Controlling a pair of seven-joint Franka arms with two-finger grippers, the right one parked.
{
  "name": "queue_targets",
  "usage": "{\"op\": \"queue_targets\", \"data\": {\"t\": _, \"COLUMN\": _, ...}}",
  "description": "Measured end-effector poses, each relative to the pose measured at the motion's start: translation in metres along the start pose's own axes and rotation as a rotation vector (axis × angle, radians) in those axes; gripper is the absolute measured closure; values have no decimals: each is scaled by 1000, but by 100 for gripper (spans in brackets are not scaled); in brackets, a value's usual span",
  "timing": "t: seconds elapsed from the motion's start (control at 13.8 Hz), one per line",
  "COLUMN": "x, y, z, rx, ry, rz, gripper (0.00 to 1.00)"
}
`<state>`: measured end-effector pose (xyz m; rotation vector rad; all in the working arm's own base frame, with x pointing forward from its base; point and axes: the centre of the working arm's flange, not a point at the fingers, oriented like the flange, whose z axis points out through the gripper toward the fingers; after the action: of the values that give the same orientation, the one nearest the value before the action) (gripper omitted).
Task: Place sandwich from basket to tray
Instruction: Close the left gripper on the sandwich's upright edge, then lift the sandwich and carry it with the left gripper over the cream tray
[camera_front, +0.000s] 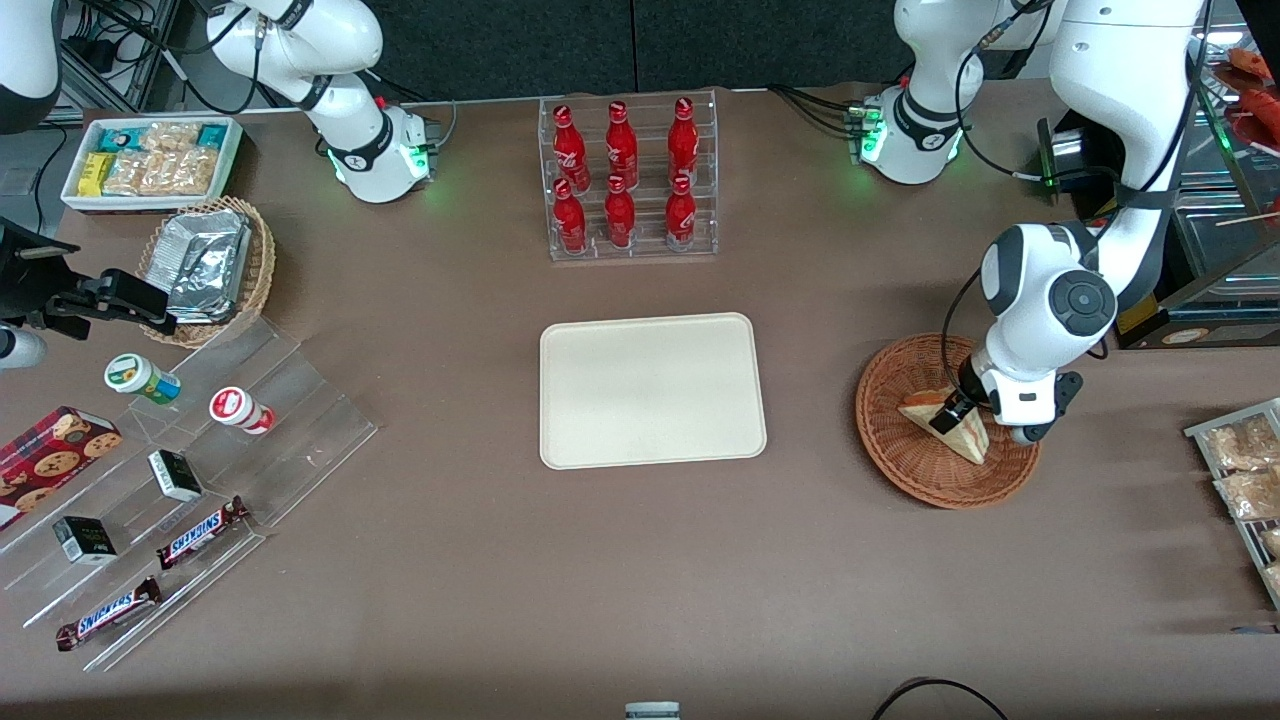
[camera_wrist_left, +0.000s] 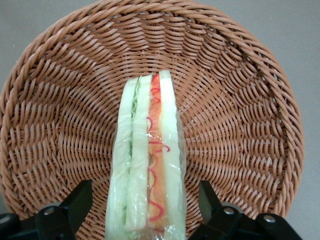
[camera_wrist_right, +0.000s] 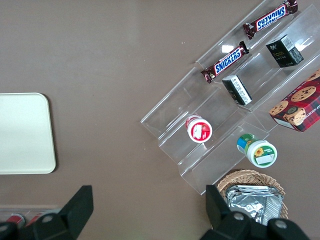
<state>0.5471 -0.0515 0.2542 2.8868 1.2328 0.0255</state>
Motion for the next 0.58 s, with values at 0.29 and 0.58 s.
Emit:
{"op": "queue_targets", "data": {"t": 0.29, "x": 2, "y": 3, "z": -4, "rx": -8, "ry": 6, "rz": -3, "gripper": 48}}
{"op": "queue_targets", "data": {"t": 0.58, "x": -10, "y": 21, "z": -17, "rx": -11, "ry": 10, "rz": 34, "gripper": 70}}
